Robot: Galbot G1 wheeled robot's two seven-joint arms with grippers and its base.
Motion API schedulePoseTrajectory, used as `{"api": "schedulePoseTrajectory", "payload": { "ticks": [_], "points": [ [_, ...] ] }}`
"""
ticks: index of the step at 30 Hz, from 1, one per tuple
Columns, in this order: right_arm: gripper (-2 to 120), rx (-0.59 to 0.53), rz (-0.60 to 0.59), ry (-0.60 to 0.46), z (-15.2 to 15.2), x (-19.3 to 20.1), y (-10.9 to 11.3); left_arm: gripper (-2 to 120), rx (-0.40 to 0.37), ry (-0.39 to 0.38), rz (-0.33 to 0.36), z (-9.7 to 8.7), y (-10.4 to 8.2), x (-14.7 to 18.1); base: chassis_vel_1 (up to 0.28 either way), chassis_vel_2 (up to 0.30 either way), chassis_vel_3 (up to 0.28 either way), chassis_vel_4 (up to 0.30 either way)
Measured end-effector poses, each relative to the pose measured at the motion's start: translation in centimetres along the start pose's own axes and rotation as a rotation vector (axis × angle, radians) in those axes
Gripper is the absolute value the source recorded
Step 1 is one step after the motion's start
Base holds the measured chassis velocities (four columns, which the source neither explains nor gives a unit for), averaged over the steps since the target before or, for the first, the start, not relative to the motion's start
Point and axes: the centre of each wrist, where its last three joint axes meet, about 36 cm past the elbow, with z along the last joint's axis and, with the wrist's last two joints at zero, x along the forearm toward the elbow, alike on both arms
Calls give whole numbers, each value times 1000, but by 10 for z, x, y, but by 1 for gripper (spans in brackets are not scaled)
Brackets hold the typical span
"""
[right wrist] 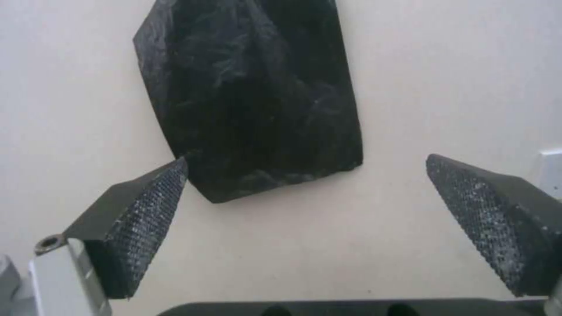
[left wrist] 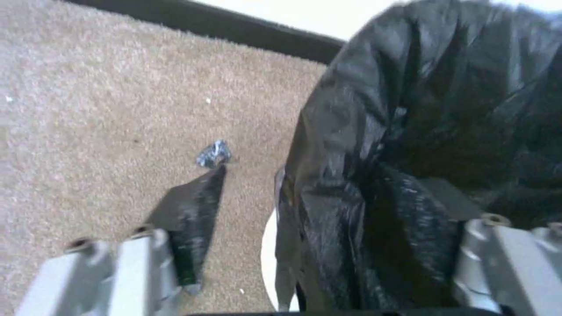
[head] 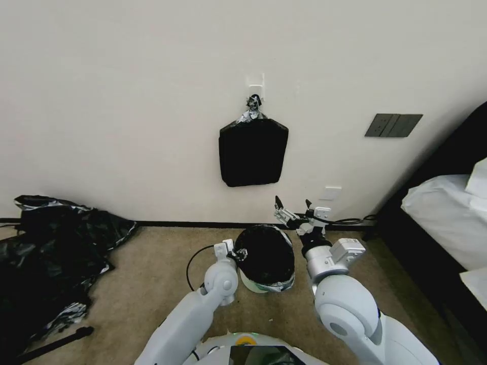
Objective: Place a trash bag onto the trash bin.
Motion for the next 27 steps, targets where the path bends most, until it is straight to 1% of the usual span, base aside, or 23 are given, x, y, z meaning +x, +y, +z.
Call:
{"api": "schedulePoseTrajectory", "payload": {
  "ticks": [1, 2, 3, 5, 6, 7, 8, 9, 10, 11, 13, 14, 15, 16, 18, 19, 20, 21, 22, 23, 24, 25, 27],
  "points": [
    [100, -1, -3, 0, -1, -1, 0, 80, -4, -8, 5, -1, 2, 5, 0, 0, 0, 0],
    [100, -1, -3, 0, -1, -1, 0, 80, -4, -8, 5, -1, 2, 5, 0, 0, 0, 0],
    [100, 0, -4, 0, -1, -1, 0, 83, -3, -13, 9, -2, 4, 8, 0, 0, 0, 0],
    [100, 2, -2, 3, -1, -1, -1, 93, 7, -39, 30, -6, 9, 19, 0, 0, 0, 0],
    [100, 2, -2, 3, -1, -1, -1, 93, 7, -39, 30, -6, 9, 19, 0, 0, 0, 0],
    [100, 1, 1, 6, 0, 0, -1, 97, 5, -63, 39, -8, 14, 24, 0, 0, 0, 0],
    [100, 1, 6, 8, 0, 0, -2, 99, -3, -92, 47, -9, 19, 30, 0, 0, 0, 0],
    [100, -9, 2, 2, 1, 1, -5, 99, -38, -153, 57, -13, 33, 37, 0, 0, 0, 0],
    [100, -21, -13, -9, 1, 1, -8, 100, -73, -197, 61, -14, 43, 40, 0, 0, 0, 0],
    [100, -21, -13, -9, 1, 1, -8, 100, -73, -197, 61, -14, 43, 40, 0, 0, 0, 0],
    [100, -35, -54, -37, 5, -3, -23, 100, -166, -329, 73, -16, 73, 42, 0, 0, 0, 0],
    [100, -26, -73, -40, 17, -8, -44, 100, -247, -438, 63, -17, 99, 43, 0, 0, 0, 0],
    [100, -14, -80, -44, 24, -11, -58, 100, -292, -503, 51, -20, 116, 46, 0, 0, 0, 0],
    [100, -14, -80, -44, 24, -11, -58, 100, -292, -503, 51, -20, 116, 46, 0, 0, 0, 0],
    [100, 5, -89, -51, 34, -12, -77, 100, -335, -585, 40, -23, 142, 54, 0, 0, 0, 0],
    [100, 23, -95, -54, 44, -11, -92, 100, -360, -638, 29, -23, 164, 63, 0, 0, 0, 0],
    [100, 46, -89, -61, 52, -8, -102, 100, -385, -670, 31, -18, 183, 70, 0, 0, 0, 0],
    [100, 46, -89, -61, 52, -8, -102, 100, -385, -670, 31, -18, 183, 70, 0, 0, 0, 0],
    [100, 74, -78, -70, 61, -4, -111, 100, -412, -698, 31, -13, 200, 77, 0, 0, 0, 0],
    [100, 97, -72, -75, 67, 0, -117, 100, -430, -717, 29, -10, 211, 82, 0, 0, 0, 0],
    [100, 136, -64, -86, 76, 9, -127, 100, -450, -743, 24, -4, 226, 95, 0, 0, 0, 0],
    [100, 136, -64, -86, 76, 9, -127, 100, -450, -743, 24, -4, 226, 95, 0, 0, 0, 0],
    [100, 186, -47, -103, 90, 29, -138, 100, -462, -759, 7, 13, 240, 115, 0, 0, 0, 0]
  ]
}}
